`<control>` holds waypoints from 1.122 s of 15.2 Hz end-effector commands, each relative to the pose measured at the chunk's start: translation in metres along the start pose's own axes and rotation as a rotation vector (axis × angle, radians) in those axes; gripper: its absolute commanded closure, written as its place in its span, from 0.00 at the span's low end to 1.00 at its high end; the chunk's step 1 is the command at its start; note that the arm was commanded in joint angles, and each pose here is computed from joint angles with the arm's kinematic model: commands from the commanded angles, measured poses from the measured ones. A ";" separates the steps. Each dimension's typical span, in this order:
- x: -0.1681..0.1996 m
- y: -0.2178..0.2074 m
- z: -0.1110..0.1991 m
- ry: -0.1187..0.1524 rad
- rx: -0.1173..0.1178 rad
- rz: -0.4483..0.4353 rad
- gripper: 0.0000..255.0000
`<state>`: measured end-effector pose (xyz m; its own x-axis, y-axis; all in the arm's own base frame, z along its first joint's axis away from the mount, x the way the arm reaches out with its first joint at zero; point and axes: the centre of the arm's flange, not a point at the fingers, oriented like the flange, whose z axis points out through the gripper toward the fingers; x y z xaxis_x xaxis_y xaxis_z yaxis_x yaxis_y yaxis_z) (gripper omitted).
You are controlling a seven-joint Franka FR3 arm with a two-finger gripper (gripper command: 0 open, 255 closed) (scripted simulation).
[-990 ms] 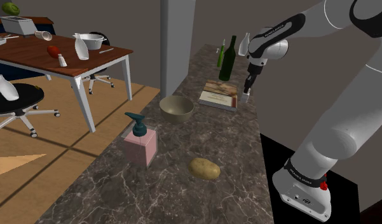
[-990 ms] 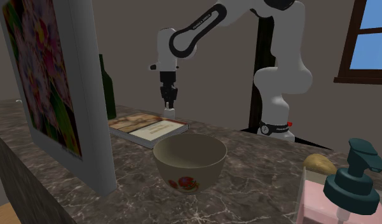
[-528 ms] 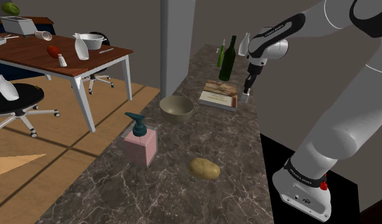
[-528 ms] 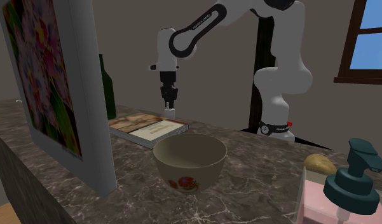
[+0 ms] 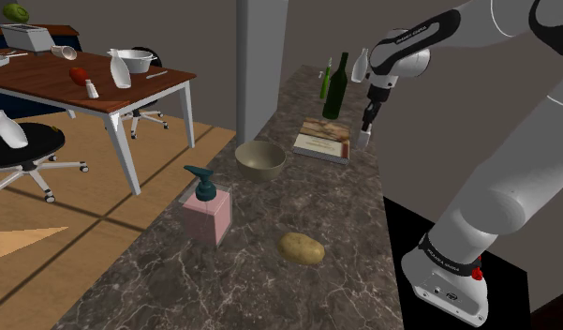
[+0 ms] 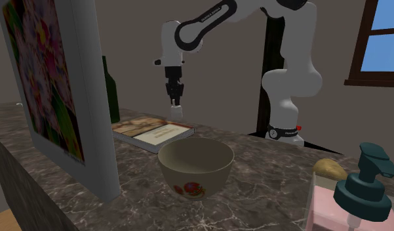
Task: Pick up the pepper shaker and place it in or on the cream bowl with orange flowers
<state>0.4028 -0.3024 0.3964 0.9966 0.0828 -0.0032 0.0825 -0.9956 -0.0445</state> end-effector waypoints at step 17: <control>-0.007 0.005 -0.103 0.017 -0.007 0.019 1.00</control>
<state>0.4052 -0.3029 0.4804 0.9964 0.0839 -0.0093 0.0833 -0.9954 -0.0469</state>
